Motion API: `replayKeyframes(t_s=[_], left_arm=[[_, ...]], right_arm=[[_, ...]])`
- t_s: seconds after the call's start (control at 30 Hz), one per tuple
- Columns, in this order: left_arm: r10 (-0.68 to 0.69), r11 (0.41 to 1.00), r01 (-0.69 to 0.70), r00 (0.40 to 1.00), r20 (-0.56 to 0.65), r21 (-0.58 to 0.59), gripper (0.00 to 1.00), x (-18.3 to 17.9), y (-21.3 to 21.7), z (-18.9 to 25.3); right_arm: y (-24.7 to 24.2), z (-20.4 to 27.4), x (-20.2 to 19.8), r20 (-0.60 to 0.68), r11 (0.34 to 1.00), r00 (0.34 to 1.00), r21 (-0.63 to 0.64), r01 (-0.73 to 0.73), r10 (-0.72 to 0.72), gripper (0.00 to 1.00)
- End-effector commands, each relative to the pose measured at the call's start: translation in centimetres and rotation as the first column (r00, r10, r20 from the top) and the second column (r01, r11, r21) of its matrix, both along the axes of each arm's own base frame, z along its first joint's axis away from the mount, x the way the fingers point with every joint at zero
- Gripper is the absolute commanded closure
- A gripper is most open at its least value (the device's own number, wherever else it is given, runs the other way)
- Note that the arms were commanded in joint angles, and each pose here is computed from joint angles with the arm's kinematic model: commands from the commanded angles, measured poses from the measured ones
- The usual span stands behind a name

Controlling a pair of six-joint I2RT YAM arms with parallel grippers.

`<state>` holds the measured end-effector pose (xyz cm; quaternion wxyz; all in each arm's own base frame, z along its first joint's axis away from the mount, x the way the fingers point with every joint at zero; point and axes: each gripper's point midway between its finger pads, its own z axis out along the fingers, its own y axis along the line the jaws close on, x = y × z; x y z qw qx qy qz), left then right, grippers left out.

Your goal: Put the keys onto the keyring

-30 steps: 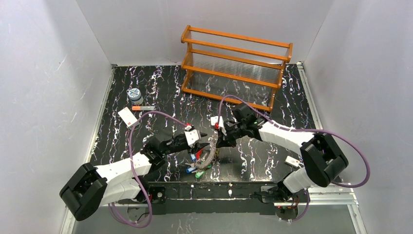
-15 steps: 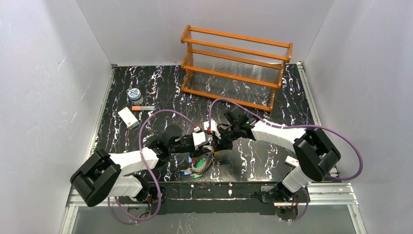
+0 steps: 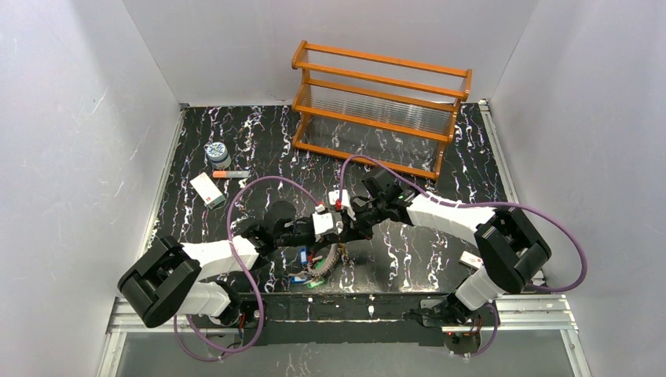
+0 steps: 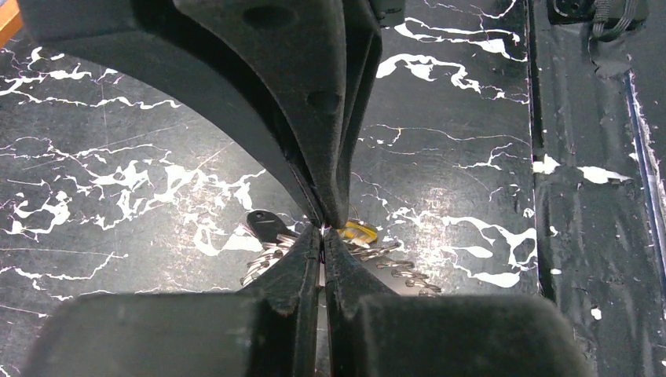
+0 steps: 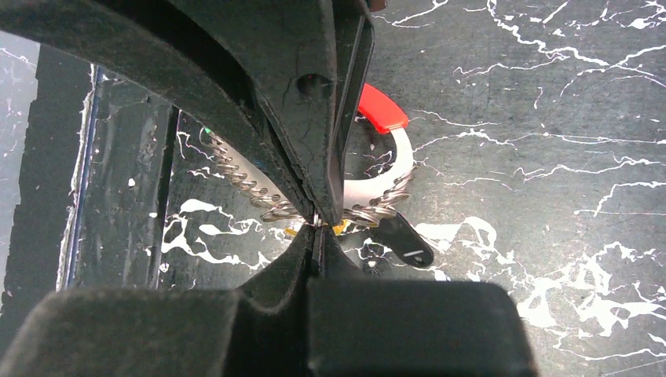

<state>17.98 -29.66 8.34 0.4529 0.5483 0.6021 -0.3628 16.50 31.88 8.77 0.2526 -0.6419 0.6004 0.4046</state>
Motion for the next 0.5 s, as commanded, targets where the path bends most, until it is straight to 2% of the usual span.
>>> replayKeyframes(t_s=[0.0,0.23,0.27,0.47], left_arm=[[-0.013,1.000,0.014,0.999,0.033,-0.016,1.00,0.4,-0.7,1.1],[0.029,0.999,-0.028,0.999,0.040,-0.027,1.00,0.7,-0.3,1.7],[0.039,0.999,-0.038,0.998,0.039,-0.032,1.00,0.7,-0.2,1.9],[0.141,0.984,-0.134,0.988,0.057,-0.118,1.00,1.5,0.4,4.2]], right_arm=[[1.1,2.4,-0.2,0.032,0.996,0.999,0.087,-0.033,0.030,0.99],[1.2,3.0,0.0,0.030,0.988,0.999,0.155,0.011,-0.016,0.99],[1.1,3.4,0.2,0.022,0.984,0.999,0.176,0.029,-0.034,0.96],[0.4,6.1,0.8,0.002,0.943,0.996,0.323,0.083,-0.088,0.64]])
